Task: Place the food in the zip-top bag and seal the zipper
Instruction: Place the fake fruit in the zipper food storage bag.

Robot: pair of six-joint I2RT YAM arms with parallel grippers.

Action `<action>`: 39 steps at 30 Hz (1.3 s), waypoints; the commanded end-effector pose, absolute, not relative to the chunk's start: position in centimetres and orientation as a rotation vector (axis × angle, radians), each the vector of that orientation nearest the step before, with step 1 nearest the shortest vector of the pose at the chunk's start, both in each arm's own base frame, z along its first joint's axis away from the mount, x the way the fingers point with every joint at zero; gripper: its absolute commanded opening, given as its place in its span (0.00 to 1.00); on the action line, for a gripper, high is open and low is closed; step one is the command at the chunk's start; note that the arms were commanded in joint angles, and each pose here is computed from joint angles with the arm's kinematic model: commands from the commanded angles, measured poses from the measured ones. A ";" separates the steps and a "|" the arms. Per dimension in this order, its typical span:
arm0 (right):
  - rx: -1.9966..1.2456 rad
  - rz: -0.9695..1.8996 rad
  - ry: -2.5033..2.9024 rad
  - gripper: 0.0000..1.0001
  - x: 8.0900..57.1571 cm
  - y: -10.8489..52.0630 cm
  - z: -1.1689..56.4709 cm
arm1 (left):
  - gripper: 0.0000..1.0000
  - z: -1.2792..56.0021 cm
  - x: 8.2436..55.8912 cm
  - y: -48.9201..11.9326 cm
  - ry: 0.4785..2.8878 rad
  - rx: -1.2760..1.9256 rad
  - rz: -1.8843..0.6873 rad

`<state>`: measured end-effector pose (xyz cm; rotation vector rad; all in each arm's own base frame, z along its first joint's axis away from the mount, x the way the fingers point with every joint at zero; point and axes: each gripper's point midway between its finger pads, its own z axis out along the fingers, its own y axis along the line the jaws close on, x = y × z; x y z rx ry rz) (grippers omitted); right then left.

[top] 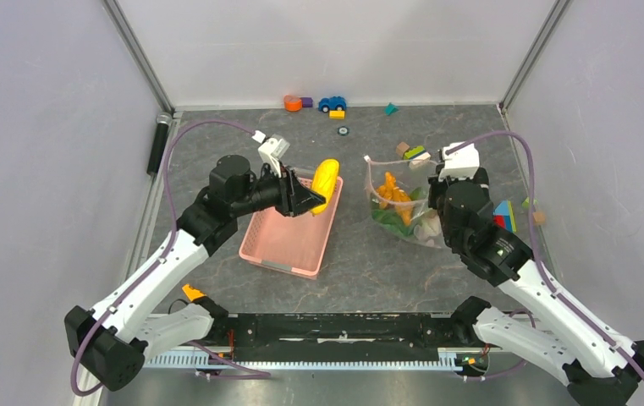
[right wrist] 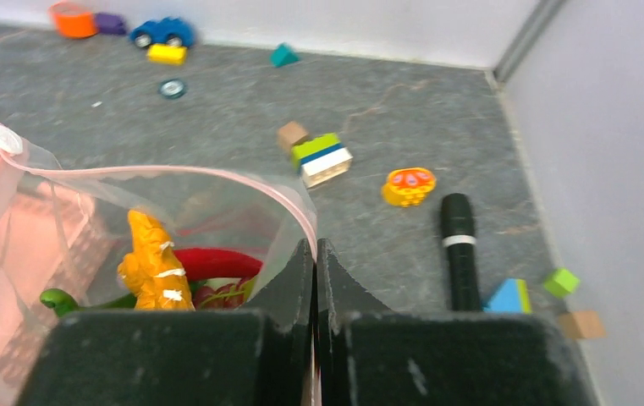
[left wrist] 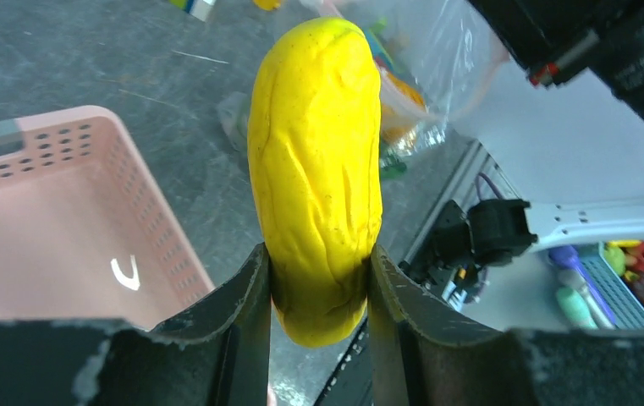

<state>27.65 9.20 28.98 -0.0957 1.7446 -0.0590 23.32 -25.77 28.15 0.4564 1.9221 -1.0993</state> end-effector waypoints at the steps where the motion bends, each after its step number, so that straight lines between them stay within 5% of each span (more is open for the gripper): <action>1: 0.126 -0.240 1.631 0.00 27.7 4.9 34.5 | 0.02 29.8 21.2 -28.0 1.864 0.535 -1.270; 12: -0.114 -0.102 1.733 0.00 29.8 10.7 31.3 | 0.02 33.1 15.7 -33.3 1.765 0.771 -1.552; 20: -0.175 -0.009 1.775 0.00 29.6 13.0 28.8 | 0.06 30.2 12.0 -35.8 1.876 0.907 -1.606; 39: -0.538 0.390 1.700 0.00 25.1 18.9 26.2 | 0.02 25.0 17.1 -36.9 2.284 0.592 -1.330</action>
